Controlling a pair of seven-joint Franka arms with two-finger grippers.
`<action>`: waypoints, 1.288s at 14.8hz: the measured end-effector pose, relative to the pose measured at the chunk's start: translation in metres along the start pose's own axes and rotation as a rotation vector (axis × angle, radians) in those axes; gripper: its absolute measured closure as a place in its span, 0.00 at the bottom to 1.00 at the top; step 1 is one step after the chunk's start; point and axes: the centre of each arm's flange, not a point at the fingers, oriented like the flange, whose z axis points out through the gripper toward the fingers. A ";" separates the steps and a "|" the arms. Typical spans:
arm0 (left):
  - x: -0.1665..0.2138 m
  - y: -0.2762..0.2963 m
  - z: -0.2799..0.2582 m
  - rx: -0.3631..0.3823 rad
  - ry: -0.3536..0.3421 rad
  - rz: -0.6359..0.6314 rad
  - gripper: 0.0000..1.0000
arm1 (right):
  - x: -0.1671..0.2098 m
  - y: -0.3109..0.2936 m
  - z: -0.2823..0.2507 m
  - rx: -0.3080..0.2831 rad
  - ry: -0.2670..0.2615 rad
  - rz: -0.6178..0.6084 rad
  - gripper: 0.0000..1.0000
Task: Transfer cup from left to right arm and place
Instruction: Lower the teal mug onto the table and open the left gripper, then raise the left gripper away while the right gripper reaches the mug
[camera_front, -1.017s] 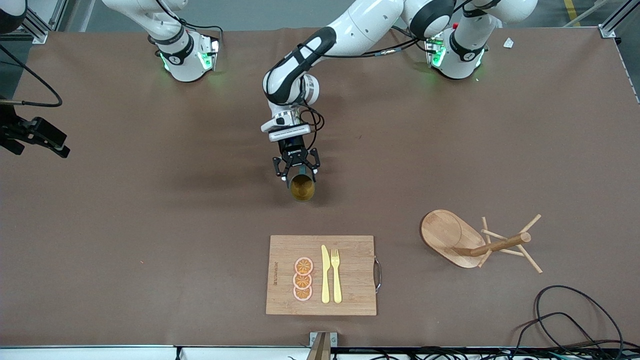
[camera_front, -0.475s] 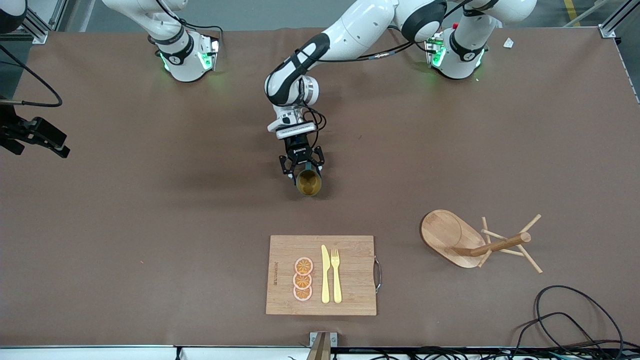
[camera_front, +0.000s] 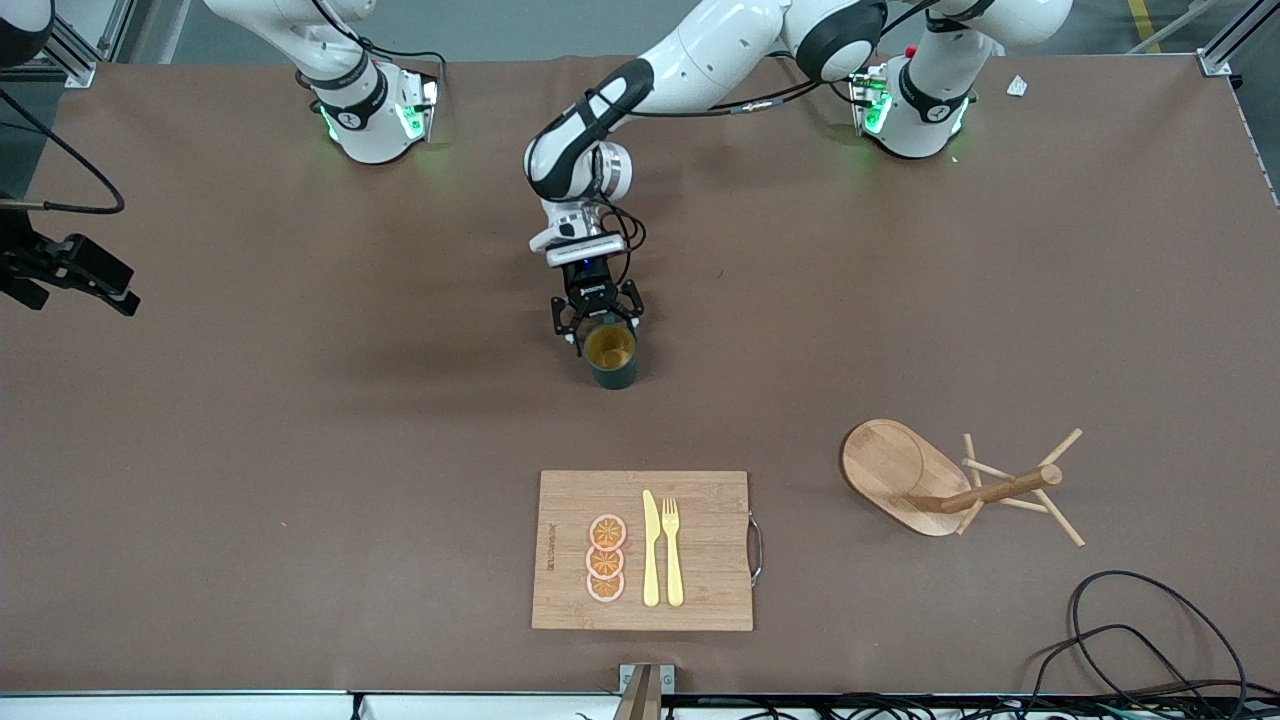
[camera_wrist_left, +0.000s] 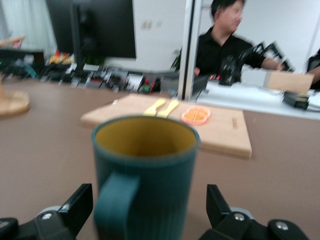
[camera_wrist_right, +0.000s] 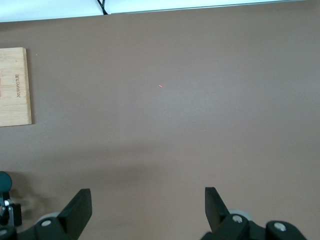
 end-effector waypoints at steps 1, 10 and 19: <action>0.008 0.006 -0.017 0.024 -0.047 -0.031 0.00 | 0.000 0.000 0.000 0.000 0.000 0.000 0.00; 0.223 0.051 -0.139 0.167 -0.500 -0.171 0.00 | -0.008 -0.014 0.005 0.000 -0.063 -0.026 0.00; 0.491 -0.002 -0.037 0.212 -0.756 -0.264 0.00 | -0.016 -0.150 0.043 0.006 -0.104 -0.009 0.00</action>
